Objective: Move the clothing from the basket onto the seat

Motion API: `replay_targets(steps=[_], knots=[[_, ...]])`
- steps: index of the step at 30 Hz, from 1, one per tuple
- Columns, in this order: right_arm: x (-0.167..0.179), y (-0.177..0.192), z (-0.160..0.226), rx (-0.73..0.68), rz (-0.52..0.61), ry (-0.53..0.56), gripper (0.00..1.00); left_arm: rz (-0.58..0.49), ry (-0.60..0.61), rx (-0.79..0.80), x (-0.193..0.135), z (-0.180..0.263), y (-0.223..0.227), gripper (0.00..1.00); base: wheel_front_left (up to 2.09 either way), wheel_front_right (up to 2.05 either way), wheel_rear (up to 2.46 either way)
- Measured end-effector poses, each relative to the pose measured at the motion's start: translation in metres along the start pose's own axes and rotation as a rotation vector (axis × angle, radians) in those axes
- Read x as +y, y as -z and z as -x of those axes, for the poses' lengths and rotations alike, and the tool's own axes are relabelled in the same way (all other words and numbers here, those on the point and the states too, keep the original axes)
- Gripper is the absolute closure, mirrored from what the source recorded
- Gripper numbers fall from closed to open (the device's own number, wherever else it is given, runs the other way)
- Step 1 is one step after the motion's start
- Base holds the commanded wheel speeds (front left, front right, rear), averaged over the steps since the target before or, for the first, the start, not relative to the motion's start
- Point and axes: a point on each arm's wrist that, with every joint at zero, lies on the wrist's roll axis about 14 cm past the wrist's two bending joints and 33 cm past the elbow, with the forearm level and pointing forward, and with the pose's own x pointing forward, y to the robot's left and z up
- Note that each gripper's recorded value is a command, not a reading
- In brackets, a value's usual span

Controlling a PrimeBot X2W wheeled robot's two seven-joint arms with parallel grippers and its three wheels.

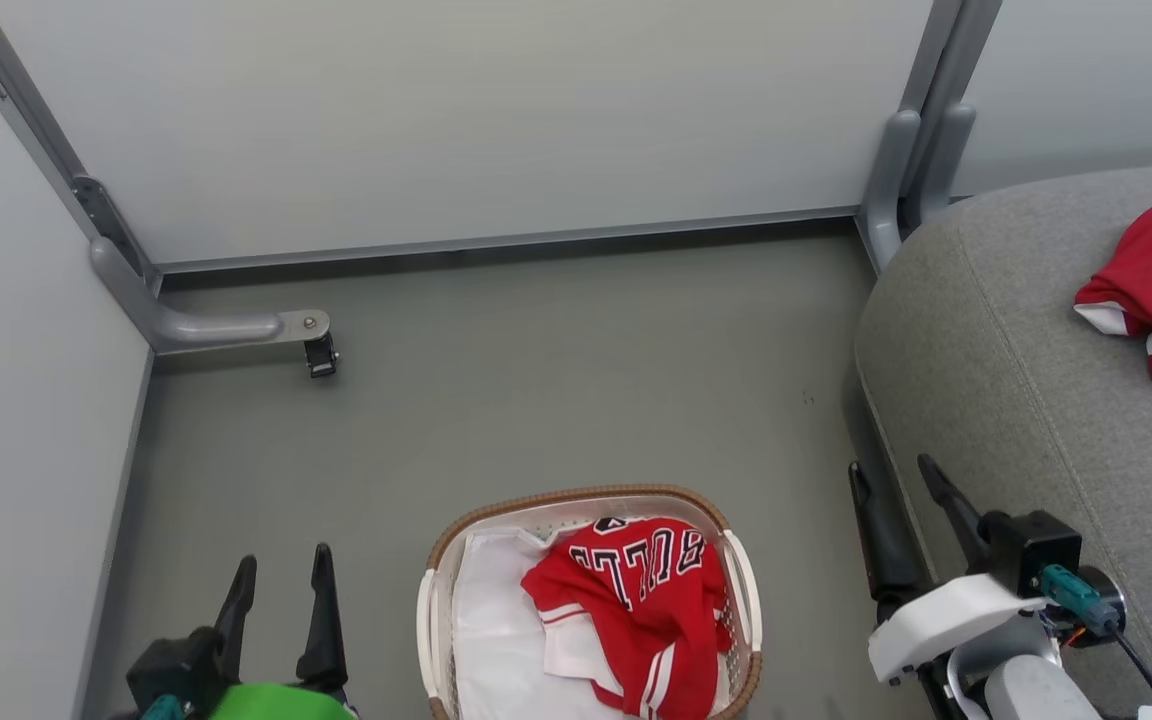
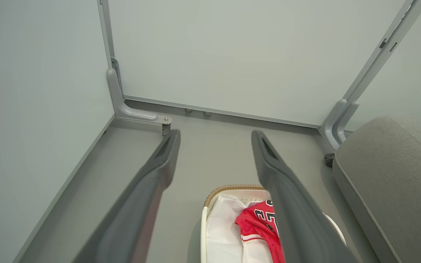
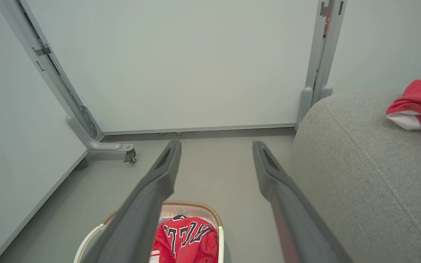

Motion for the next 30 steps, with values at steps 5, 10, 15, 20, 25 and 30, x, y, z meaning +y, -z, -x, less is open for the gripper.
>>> replay_targets(steps=[5,10,15,20,25,30], knots=[[-0.015,-0.015,-0.02,-0.047,0.024,0.031,0.0,-0.063,0.078,-0.036,-0.016,-0.034,-0.018,0.0,0.0,0.0,0.0],[-0.036,-0.035,-0.05,-0.111,0.064,0.073,0.0,-0.121,0.221,-0.041,-0.056,-0.081,-0.028,0.0,0.0,0.0,0.0],[-0.05,-0.05,-0.087,-0.178,0.092,0.091,0.0,-0.165,0.369,0.077,-0.101,-0.126,0.001,0.0,0.0,0.0,0.0],[-0.063,-0.047,-0.12,-0.207,0.097,0.103,0.0,-0.223,0.483,0.29,-0.127,-0.147,0.072,0.0,0.0,0.0,0.0],[-0.074,-0.028,-0.146,-0.199,0.098,0.104,0.0,-0.261,0.551,0.544,-0.128,-0.141,0.159,0.0,0.0,0.0,0.0],[-0.091,-0.003,-0.156,-0.171,0.106,0.13,0.0,-0.24,0.633,0.687,-0.138,-0.126,0.218,0.0,0.0,0.0,0.0]])
